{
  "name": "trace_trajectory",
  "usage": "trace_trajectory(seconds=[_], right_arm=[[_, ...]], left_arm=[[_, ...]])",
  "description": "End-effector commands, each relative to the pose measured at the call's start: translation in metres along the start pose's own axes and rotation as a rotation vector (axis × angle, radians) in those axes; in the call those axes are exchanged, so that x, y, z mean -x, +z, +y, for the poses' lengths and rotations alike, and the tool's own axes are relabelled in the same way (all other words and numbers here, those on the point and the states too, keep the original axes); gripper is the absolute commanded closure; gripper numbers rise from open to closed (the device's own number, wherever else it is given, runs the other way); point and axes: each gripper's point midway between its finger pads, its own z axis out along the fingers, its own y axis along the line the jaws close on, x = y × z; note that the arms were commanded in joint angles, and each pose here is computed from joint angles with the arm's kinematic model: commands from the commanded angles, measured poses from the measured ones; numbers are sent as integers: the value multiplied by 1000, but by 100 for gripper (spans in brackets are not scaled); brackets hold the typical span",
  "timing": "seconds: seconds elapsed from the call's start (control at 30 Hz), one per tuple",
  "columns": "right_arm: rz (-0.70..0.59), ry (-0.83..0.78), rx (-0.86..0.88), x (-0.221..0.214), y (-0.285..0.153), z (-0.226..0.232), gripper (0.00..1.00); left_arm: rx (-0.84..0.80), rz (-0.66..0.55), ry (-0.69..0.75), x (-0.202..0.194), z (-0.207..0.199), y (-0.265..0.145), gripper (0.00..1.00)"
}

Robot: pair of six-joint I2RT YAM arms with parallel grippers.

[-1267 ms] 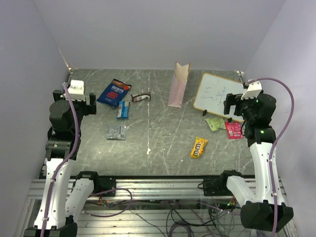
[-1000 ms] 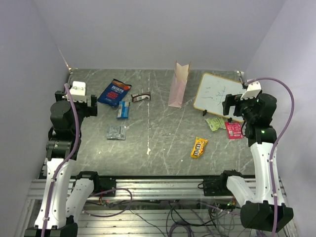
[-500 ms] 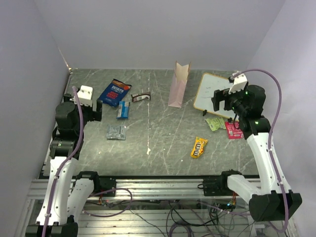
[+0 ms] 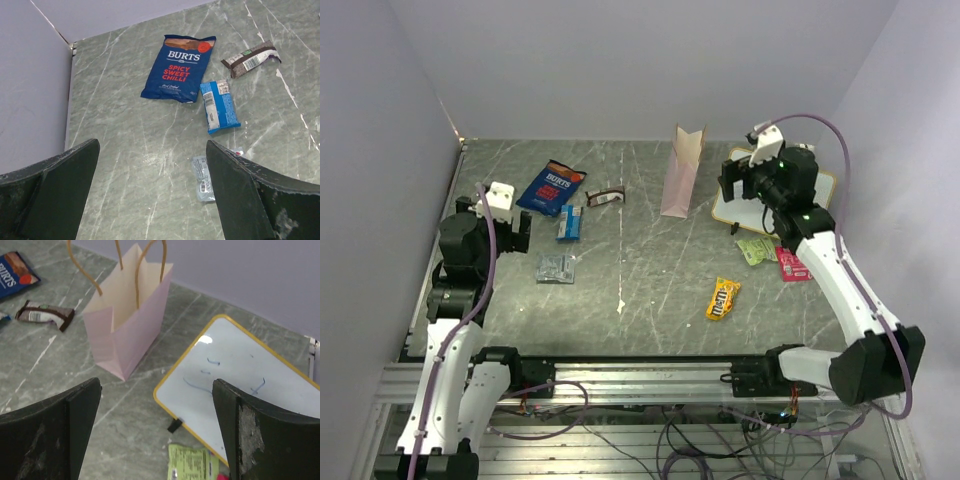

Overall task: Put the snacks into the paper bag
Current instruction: Move the paper bag to the center of the board.

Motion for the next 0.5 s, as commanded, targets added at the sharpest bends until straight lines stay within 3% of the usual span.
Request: trace_trajectory(seconds=[0.0,0.27,0.47], right_arm=[[-99,-11,-68,36,23,-4,7],[-95,-60,-98,49,67,14,9],[-69,-56,-181,52,95,13,16]], left_arm=[[-47,-49,13,2,-8,0,1],[-111,-38,14,-2,-20,3,1],[-117,-40,11,-2,-17,1,1]])
